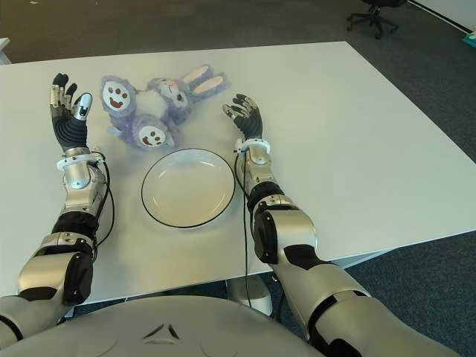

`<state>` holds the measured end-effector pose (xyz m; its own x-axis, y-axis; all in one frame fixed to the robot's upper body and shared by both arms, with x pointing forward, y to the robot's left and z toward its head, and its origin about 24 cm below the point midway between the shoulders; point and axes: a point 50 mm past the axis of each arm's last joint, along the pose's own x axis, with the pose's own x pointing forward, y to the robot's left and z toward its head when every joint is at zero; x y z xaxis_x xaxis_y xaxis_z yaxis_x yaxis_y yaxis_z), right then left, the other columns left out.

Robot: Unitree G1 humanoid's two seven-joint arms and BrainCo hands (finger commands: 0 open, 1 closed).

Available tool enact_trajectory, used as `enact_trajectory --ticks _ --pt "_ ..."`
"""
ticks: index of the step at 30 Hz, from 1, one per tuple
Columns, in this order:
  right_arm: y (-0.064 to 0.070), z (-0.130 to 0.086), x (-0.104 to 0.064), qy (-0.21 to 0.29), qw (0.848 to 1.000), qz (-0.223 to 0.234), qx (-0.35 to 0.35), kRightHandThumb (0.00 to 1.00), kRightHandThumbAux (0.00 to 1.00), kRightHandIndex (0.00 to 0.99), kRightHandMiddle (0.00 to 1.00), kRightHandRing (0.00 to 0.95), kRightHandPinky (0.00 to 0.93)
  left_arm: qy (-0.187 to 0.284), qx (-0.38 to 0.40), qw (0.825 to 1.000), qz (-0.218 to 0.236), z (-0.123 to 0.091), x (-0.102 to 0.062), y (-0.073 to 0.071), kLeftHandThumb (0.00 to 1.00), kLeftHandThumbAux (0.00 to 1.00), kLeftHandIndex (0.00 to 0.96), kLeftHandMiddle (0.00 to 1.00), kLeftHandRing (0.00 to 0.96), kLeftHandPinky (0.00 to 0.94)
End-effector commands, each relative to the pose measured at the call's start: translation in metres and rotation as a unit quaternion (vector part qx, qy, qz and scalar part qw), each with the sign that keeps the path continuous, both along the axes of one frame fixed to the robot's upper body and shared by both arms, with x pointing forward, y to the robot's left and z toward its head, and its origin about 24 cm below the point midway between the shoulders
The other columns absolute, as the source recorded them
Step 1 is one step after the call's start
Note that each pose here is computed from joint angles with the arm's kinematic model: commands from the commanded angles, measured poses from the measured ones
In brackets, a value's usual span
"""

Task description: Put the doll into the plate.

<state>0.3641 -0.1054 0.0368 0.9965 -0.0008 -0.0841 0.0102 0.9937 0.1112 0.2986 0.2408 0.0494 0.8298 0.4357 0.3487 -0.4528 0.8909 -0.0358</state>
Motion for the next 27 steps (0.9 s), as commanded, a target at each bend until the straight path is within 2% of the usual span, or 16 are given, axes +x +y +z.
enact_trajectory --ticks 1,13,27 --pt "-0.009 -0.077 -0.048 0.175 0.984 -0.015 0.003 0.319 0.795 0.201 0.230 0.238 0.257 0.200 -0.017 0.979 0.025 -0.099 -0.068 -0.011 0.000 0.490 0.000 0.065 0.083 0.096" --pt "-0.010 -0.077 -0.048 0.173 0.985 -0.015 0.004 0.314 0.797 0.205 0.226 0.237 0.265 0.194 0.004 0.979 0.064 -0.101 -0.076 -0.012 0.000 0.529 0.000 0.046 0.068 0.073" --pt "-0.010 -0.077 -0.048 0.173 0.985 -0.015 0.004 0.311 0.807 0.210 0.224 0.234 0.263 0.188 0.019 0.979 0.076 -0.103 -0.080 -0.015 0.000 0.538 0.000 0.046 0.063 0.066"
